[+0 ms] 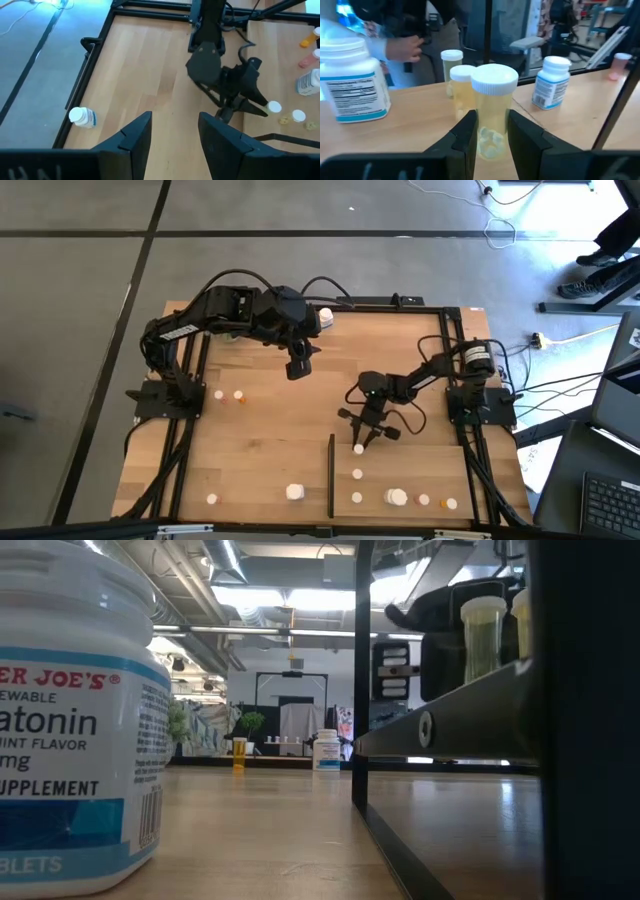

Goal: Pick and place medicine bottles onto shelf by color
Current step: Put the yellow pill bottle on the shelf aligned with the other yellow pill bottles, then put the top pink pill bottle on the shelf aligned with the other pink pill bottle

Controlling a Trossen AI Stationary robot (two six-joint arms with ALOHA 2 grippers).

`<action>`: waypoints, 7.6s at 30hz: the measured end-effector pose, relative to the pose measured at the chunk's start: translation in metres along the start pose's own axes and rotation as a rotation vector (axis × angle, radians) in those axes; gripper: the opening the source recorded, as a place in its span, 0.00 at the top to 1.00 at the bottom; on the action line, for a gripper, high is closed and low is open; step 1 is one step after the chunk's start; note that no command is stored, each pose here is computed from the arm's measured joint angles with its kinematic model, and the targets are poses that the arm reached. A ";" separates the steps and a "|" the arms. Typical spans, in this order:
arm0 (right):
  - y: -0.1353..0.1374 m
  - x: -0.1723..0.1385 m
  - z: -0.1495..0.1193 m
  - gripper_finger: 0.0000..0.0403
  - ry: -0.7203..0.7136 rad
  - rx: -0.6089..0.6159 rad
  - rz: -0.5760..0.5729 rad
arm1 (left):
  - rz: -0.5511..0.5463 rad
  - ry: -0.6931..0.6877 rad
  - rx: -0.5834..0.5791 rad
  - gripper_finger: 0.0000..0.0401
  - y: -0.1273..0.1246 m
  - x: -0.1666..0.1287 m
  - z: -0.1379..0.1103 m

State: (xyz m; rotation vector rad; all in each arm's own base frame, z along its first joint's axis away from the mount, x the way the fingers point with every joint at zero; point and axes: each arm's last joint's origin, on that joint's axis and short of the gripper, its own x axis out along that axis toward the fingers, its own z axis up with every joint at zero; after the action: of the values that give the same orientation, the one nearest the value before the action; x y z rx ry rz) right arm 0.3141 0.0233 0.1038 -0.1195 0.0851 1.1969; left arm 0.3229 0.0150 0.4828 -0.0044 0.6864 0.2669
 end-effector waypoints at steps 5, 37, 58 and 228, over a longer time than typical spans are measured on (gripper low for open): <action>-0.009 -0.003 -0.003 0.76 -0.023 -0.005 0.037 | 0.000 0.000 -0.001 0.61 0.000 0.000 0.000; -0.009 -0.001 -0.014 0.76 -0.013 -0.037 0.052 | 0.000 0.001 0.000 0.61 0.000 0.000 0.000; -0.015 0.002 -0.013 0.74 -0.006 -0.045 0.051 | 0.000 0.000 0.000 0.61 0.000 0.000 0.000; -0.030 -0.133 0.209 0.53 0.576 0.369 -0.942 | -0.096 0.077 -0.076 0.61 -0.047 -0.127 -0.071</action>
State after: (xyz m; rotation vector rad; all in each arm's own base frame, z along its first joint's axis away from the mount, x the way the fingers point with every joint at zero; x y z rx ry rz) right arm 0.2942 -0.0813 0.3293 -0.1520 0.6756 0.1667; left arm 0.1961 -0.0673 0.5037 -0.1198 0.7503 0.2013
